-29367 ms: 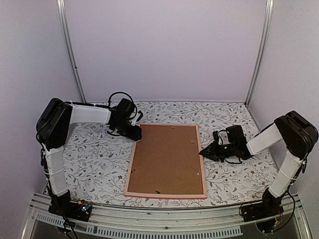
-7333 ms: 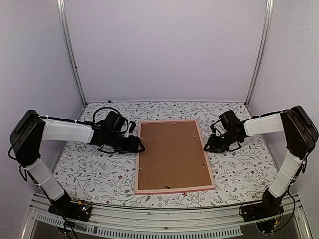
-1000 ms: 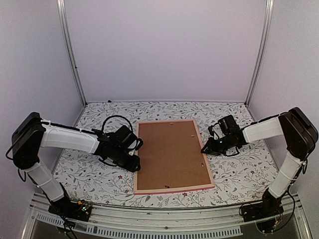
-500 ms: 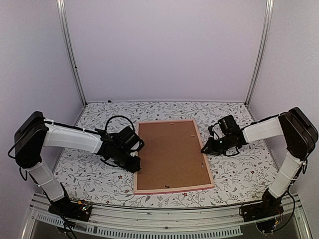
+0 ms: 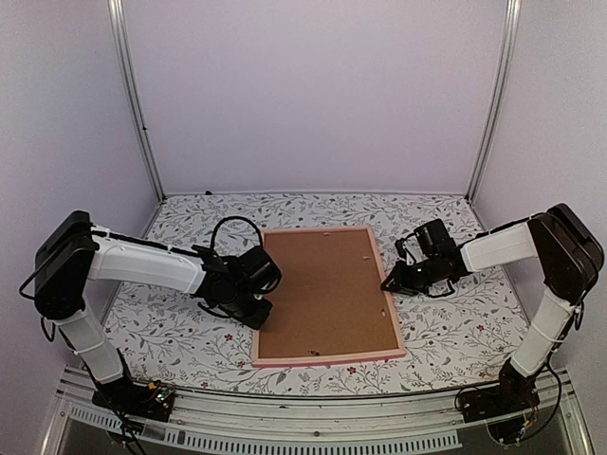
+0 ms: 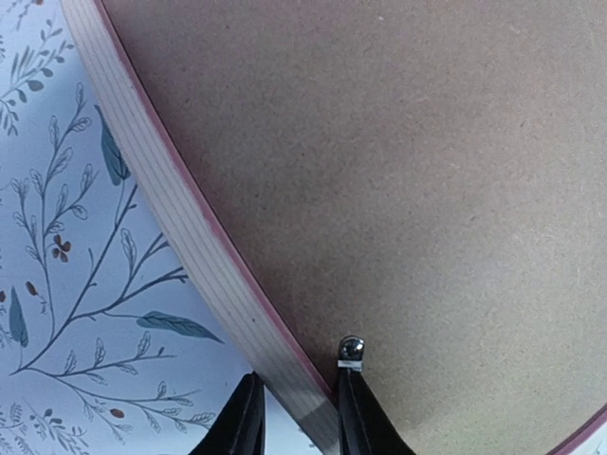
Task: Put the photo into the frame
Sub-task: Press the fastener onto the backboard.
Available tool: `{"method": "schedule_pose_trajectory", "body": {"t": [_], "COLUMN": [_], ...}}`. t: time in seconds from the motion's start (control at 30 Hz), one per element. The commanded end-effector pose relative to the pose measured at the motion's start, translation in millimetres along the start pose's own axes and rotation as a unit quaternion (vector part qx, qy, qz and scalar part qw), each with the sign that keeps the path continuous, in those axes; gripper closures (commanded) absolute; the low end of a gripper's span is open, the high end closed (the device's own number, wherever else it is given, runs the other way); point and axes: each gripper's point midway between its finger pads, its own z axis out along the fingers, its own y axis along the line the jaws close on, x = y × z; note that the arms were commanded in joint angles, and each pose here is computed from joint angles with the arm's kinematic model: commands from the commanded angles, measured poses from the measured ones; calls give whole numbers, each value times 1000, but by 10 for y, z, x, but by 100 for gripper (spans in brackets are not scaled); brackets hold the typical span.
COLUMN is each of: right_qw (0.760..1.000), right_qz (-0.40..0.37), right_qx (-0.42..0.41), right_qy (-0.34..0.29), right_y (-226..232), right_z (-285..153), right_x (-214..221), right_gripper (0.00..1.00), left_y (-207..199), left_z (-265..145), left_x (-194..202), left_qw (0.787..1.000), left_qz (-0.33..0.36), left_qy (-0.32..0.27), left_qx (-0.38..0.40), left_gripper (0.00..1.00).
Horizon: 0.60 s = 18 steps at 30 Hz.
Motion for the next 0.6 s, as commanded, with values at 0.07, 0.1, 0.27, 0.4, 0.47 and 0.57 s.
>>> {"method": "schedule_pose_trajectory", "body": {"t": [0.07, 0.1, 0.27, 0.4, 0.47, 0.57], "right_qw": [997, 997, 997, 997, 997, 997], "right_qz": [19, 19, 20, 20, 20, 20], "right_qx": [27, 27, 28, 28, 28, 27], "right_qy": [75, 75, 75, 75, 75, 76], "right_y": [-226, -227, -234, -239, -242, -240], "right_z": [156, 156, 157, 156, 157, 163], "right_x": [462, 467, 477, 481, 486, 493], "right_gripper": [90, 90, 90, 90, 90, 90], "left_y": [82, 22, -108, -111, -122, -86], "left_z": [-12, -47, -153, -192, -197, -136], "left_x": [39, -9, -149, -196, -214, -180], "left_qw": [999, 999, 999, 999, 998, 999], "left_qz": [38, 36, 19, 3, -3, -3], "left_qy": [7, -1, -21, -30, -35, -25], "left_qx": [-29, -12, 31, 40, 47, 38], "left_gripper": [73, 73, 65, 59, 56, 55]}}
